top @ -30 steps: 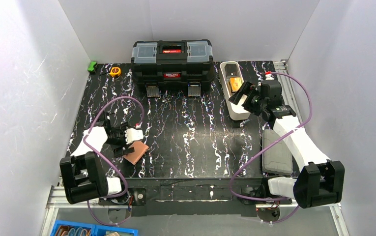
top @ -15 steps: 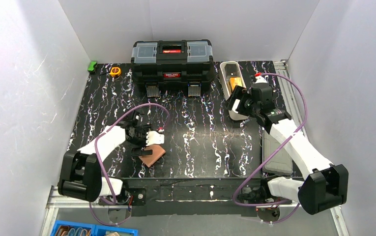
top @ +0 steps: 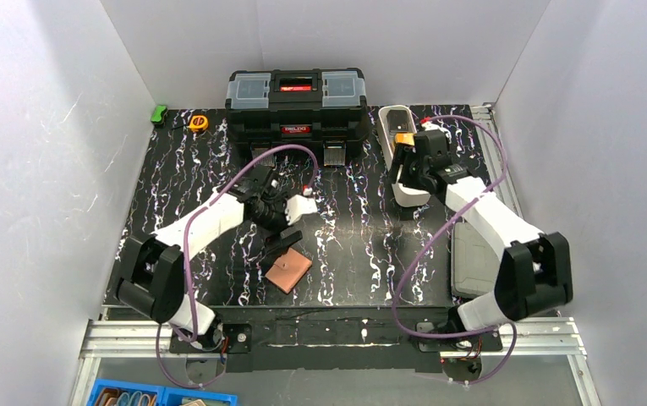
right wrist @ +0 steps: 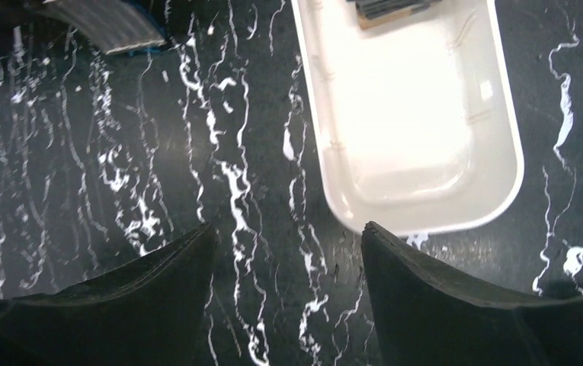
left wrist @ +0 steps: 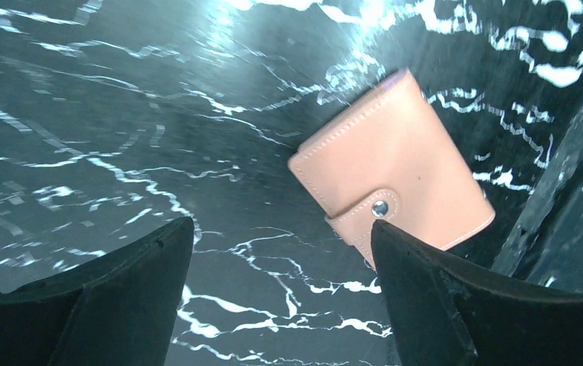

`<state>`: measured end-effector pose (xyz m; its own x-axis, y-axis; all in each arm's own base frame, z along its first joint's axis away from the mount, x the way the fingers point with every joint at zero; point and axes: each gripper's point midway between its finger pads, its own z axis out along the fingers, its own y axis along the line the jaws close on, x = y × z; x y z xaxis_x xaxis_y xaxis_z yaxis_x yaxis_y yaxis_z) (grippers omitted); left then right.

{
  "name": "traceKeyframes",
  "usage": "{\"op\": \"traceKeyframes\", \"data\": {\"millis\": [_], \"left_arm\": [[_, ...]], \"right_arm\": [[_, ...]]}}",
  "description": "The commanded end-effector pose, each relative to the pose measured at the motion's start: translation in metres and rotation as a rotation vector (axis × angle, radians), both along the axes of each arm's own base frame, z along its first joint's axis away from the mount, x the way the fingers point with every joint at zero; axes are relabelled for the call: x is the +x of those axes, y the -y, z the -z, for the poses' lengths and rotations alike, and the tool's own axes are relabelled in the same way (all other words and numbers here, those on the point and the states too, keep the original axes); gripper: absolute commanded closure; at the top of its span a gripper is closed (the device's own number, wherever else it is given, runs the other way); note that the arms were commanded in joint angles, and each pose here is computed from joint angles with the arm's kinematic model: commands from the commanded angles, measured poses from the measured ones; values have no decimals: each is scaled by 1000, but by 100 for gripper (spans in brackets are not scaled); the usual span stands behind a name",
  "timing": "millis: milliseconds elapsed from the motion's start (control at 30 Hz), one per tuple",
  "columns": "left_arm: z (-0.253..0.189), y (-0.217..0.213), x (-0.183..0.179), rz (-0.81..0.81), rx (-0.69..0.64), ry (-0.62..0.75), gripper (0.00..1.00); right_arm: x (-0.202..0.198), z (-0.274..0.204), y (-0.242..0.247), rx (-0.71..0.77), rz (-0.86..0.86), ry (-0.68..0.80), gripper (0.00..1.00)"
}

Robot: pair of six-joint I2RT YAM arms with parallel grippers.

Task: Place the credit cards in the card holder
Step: Move the card holder to the center of the board, then move the storage box to the center of the board.

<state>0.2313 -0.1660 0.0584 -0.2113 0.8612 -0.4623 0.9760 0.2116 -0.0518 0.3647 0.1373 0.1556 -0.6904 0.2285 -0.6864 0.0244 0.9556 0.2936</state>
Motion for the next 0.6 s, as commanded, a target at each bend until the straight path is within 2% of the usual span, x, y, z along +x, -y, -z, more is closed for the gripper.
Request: {"op": "traceKeyframes", "data": {"millis": [0,100,333,567], "left_arm": [[-51,7,-1,-108,-67,-1,10],[-81,1,-5,-142,-85,2,3],[-108,-28,-16,-307,-84,-149,2],[-120,-52,-16,-392,-81,-137,2]], "right_arm": [[33,-6,1,-79,9,38,26],[52,0,3,-120,19,28,29],[89,22,6,-225,27,-16,35],[81,55,7,-255,15,-104,47]]}}
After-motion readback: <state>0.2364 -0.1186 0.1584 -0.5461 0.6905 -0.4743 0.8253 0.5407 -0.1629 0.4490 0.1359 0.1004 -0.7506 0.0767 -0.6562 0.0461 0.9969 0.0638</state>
